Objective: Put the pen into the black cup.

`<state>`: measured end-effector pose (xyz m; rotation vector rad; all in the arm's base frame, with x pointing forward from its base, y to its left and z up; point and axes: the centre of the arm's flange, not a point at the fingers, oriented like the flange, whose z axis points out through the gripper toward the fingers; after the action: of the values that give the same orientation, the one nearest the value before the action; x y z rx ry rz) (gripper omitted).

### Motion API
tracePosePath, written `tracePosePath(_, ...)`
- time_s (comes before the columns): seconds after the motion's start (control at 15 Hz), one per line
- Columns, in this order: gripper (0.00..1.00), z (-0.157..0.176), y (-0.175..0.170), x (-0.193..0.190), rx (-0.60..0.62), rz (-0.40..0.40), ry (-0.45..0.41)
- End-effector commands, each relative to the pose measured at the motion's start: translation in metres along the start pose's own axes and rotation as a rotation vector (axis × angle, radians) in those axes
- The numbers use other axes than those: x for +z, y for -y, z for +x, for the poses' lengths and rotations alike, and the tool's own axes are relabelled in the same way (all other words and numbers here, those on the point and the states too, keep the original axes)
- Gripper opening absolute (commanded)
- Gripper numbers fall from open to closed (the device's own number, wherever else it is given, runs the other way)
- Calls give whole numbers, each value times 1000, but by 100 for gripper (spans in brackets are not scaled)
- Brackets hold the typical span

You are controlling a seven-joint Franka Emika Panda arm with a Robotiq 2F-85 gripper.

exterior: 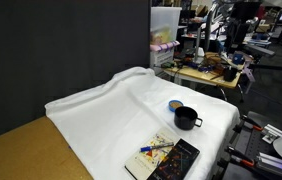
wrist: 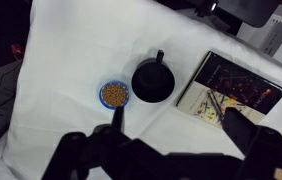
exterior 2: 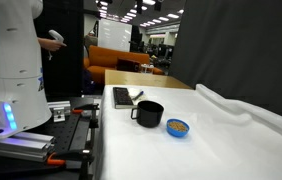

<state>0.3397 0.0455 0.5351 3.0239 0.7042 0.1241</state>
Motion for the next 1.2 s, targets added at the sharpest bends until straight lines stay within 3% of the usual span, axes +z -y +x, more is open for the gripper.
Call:
tracePosePath(0.0,100,17,18,2,-40,-19,1)
tracePosePath(0.73,100,15,29,1,-64,-21,7)
tracePosePath(1.13,100,48,33,13,-79,-29,27)
